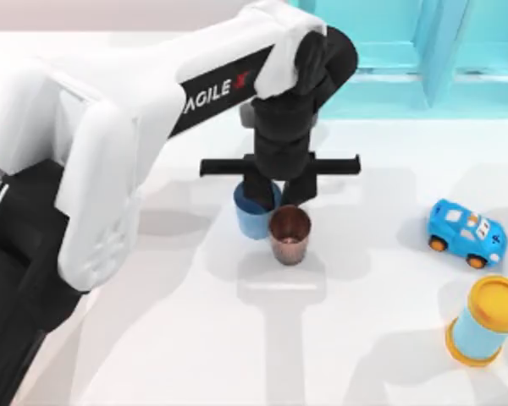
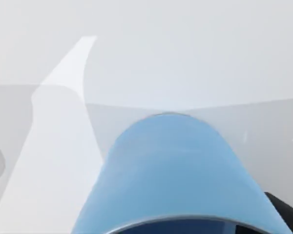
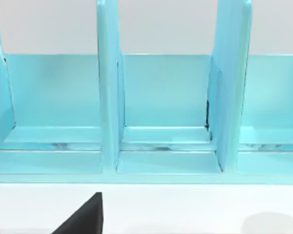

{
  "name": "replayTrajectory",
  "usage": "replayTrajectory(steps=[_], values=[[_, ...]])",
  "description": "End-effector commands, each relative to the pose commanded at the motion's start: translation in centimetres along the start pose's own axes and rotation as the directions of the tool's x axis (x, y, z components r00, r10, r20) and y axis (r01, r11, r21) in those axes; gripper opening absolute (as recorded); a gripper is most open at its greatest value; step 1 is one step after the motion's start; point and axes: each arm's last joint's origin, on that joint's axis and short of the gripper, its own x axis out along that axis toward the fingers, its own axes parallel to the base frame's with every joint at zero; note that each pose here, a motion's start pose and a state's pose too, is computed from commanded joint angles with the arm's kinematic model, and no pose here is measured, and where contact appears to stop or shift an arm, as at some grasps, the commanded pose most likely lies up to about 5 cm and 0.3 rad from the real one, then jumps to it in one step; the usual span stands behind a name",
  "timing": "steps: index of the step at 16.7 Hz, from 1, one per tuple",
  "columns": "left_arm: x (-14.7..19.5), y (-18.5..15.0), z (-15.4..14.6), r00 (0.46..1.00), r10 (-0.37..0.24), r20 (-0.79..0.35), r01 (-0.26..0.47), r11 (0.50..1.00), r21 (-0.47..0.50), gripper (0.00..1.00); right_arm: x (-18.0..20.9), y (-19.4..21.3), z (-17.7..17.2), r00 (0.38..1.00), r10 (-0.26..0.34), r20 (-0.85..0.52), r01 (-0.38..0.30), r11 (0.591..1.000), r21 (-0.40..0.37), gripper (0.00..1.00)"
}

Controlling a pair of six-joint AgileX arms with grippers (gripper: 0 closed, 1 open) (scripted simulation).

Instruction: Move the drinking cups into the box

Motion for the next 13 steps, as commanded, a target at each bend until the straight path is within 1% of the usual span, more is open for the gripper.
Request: replayTrajectory(steps=[6, 8, 10, 12, 13], values=[[0.0, 0.2, 0.0, 1.000, 0.003, -0.003, -0.003, 1.000, 0.001, 0.00, 0.0, 0.0, 0.0, 1.000, 0.000, 0.000, 0.000, 1.000, 0.000, 1.00], [-0.8, 1.9, 0.3, 0.999, 0.020, -0.027, -0.020, 1.000, 0.001, 0.00, 0.0, 0.0, 0.0, 1.000, 0.000, 0.000, 0.000, 1.000, 0.000, 1.00], [-3.5, 4.0, 0.6, 1.000, 0.012, -0.017, -0.012, 1.000, 0.000, 0.00, 0.0, 0.0, 0.0, 1.000, 0.000, 0.000, 0.000, 1.000, 0.000, 1.00], [-7.5, 6.1, 0.4, 0.999, -0.017, 0.029, 0.017, 1.000, 0.001, 0.00, 0.0, 0.0, 0.0, 1.000, 0.000, 0.000, 0.000, 1.000, 0.000, 1.00], [-8.8, 7.5, 0.3, 0.999, -0.018, 0.032, 0.018, 1.000, 0.001, 0.00, 0.0, 0.0, 0.0, 1.000, 0.000, 0.000, 0.000, 1.000, 0.000, 1.00]])
